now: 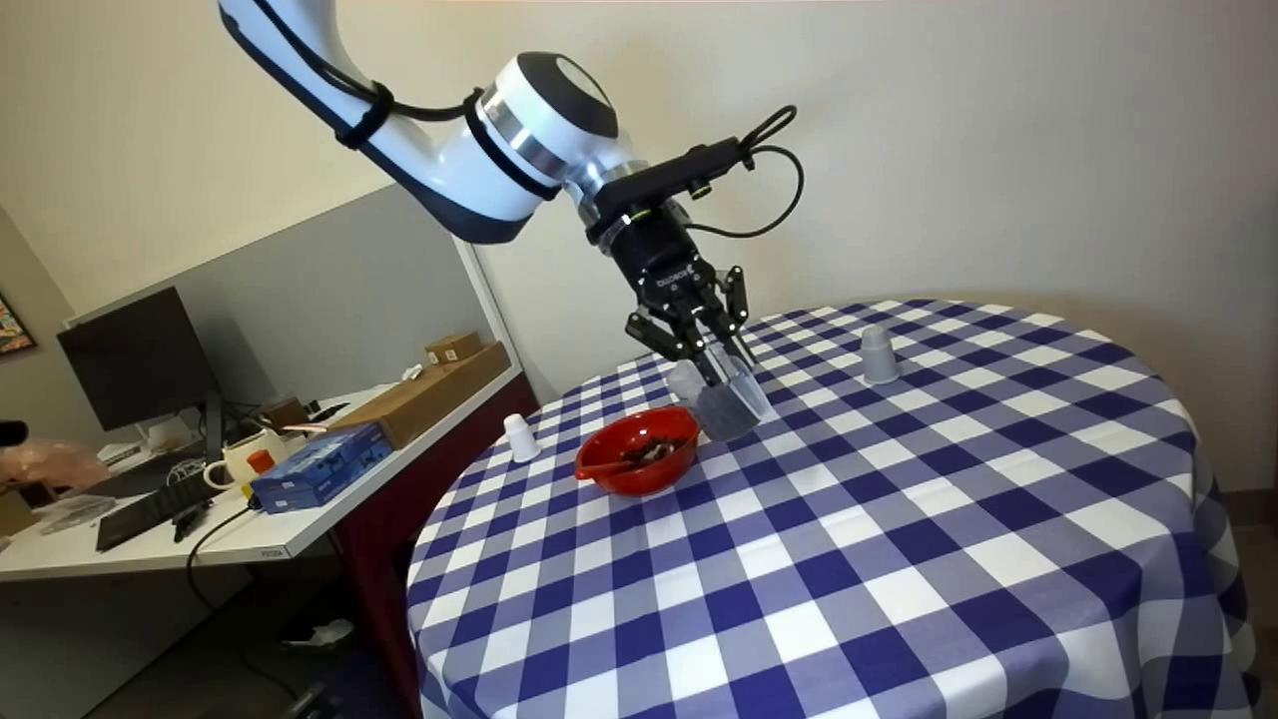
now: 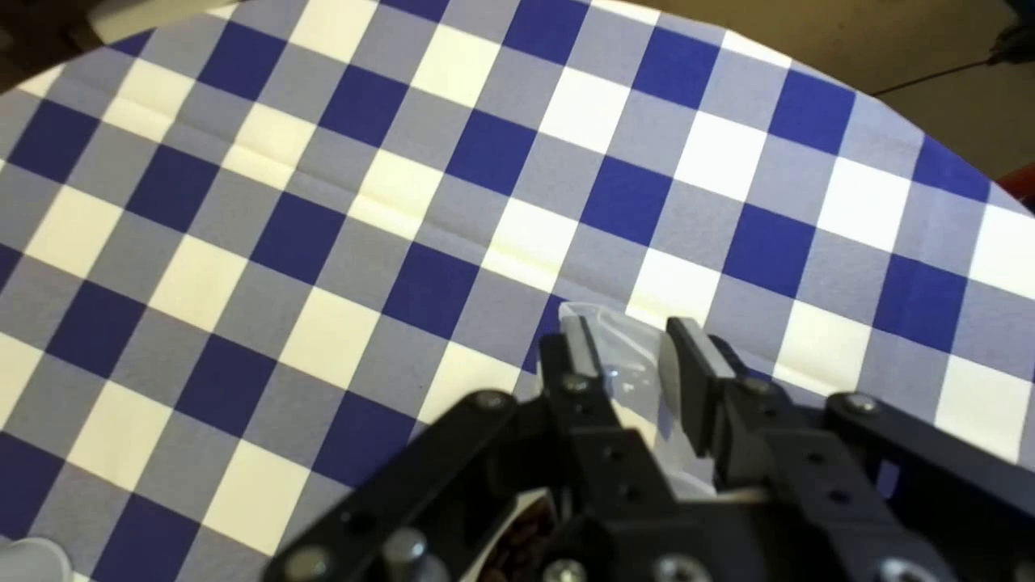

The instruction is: Pick up the jug and pour some of its contents into the bow

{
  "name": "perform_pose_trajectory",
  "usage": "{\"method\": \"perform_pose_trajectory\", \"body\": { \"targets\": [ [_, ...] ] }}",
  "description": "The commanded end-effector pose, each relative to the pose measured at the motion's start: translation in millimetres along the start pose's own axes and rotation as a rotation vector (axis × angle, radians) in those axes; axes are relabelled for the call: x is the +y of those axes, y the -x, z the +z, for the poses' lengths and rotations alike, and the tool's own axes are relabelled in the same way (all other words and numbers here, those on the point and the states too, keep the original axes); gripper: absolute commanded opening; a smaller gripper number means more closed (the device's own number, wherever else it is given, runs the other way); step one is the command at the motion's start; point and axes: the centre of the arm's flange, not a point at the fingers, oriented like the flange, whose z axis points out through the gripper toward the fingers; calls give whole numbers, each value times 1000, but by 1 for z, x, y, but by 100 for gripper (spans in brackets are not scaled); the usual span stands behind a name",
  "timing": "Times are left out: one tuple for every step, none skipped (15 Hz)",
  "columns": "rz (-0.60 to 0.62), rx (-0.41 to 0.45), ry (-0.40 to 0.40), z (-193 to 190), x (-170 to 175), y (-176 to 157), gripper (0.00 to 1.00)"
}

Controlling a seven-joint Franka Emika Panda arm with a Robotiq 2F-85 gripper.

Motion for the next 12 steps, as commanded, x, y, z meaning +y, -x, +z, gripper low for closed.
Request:
{"method": "perform_pose_trajectory", "body": {
  "targets": [
    [23, -140, 1, -29, -24, -14, 12],
    [23, -174, 3, -35, -29, -17, 12],
    [20, -209, 12, -42, -34, -19, 12],
    [18, -237, 27, -48, -38, -21, 12],
    [22, -265, 43, -54, -41, -23, 12],
    [26, -286, 61, -61, -42, -26, 12],
    [32, -309, 78, -68, -43, -29, 12],
    [40, -334, 97, -72, -42, -34, 12],
    [43, -356, 110, -76, -42, -39, 12],
    [42, -379, 121, -79, -42, -46, 12],
    [46, -401, 131, -80, -43, -54, 12],
    [40, -422, 137, -79, -45, -64, 12]
  ]
}}
